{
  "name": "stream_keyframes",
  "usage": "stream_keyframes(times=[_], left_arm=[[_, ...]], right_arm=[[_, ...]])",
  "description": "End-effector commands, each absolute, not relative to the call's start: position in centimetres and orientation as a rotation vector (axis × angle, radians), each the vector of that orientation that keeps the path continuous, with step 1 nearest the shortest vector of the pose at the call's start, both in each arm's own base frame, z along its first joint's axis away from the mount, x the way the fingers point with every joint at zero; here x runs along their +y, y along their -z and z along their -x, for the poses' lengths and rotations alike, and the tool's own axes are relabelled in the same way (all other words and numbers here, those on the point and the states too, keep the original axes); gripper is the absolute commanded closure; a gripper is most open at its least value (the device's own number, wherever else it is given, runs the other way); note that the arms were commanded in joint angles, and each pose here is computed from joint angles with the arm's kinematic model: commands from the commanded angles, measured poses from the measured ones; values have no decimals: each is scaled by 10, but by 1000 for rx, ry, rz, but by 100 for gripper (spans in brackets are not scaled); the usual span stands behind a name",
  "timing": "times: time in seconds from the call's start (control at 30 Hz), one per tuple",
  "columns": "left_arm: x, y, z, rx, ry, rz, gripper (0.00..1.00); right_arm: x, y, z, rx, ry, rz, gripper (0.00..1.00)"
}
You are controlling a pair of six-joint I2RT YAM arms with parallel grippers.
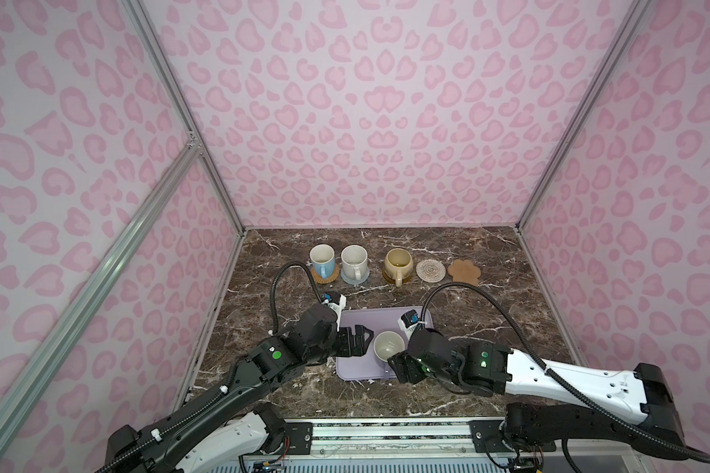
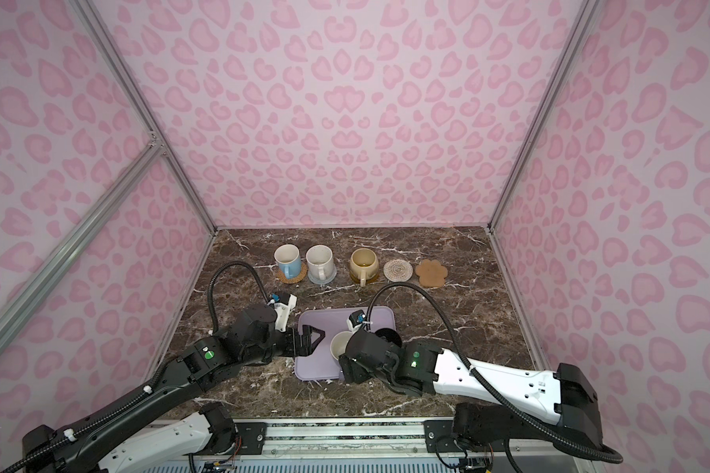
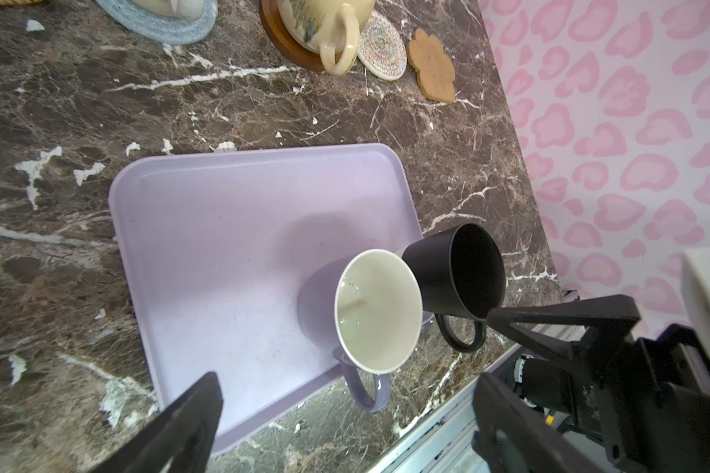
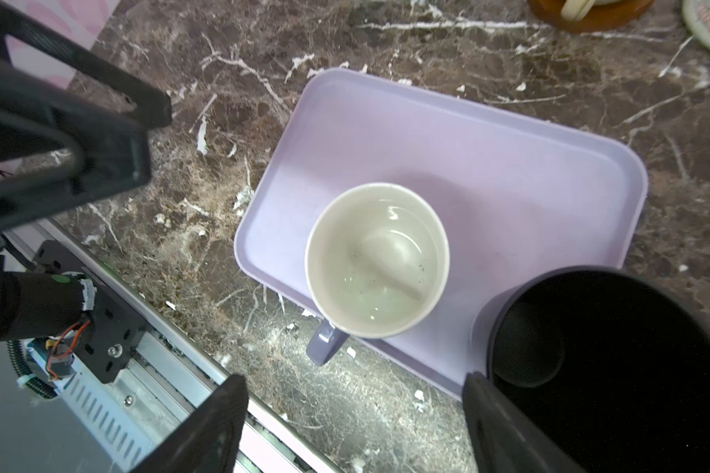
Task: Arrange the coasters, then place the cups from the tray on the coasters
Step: 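Move the right gripper down over the lavender mug while left gripper returns to tray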
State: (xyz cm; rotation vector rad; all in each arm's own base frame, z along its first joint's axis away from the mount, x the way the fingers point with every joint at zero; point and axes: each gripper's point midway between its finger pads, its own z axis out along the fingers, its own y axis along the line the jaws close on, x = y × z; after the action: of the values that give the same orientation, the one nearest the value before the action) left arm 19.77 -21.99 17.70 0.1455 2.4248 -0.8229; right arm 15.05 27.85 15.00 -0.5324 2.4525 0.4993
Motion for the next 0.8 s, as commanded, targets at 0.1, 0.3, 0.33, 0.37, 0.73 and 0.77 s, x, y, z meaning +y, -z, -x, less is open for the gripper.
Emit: stream_keyframes(times=[0.1, 0.3, 0.33, 0.37, 0.73, 0.77], left_arm=[[-223, -156, -185, 2465, 858, -211, 3], [-215, -139, -187, 2498, 798, -177, 3], [-214, -137, -187, 2504, 788, -169, 3], [-214, -135, -187, 2511, 784, -165, 3], [-214, -124, -185, 2528, 811, -110, 3], [-214, -123, -184, 2529, 819, -108, 3]], right_arm=[[291, -135, -149, 2437, -499, 498, 19], [302, -109, -143, 2493, -490, 521, 20], [304, -105, -142, 2502, -482, 521, 21], [304, -103, -142, 2509, -473, 520, 21], [299, -76, -151, 2541, -323, 473, 29], [299, -75, -152, 2543, -321, 476, 29]])
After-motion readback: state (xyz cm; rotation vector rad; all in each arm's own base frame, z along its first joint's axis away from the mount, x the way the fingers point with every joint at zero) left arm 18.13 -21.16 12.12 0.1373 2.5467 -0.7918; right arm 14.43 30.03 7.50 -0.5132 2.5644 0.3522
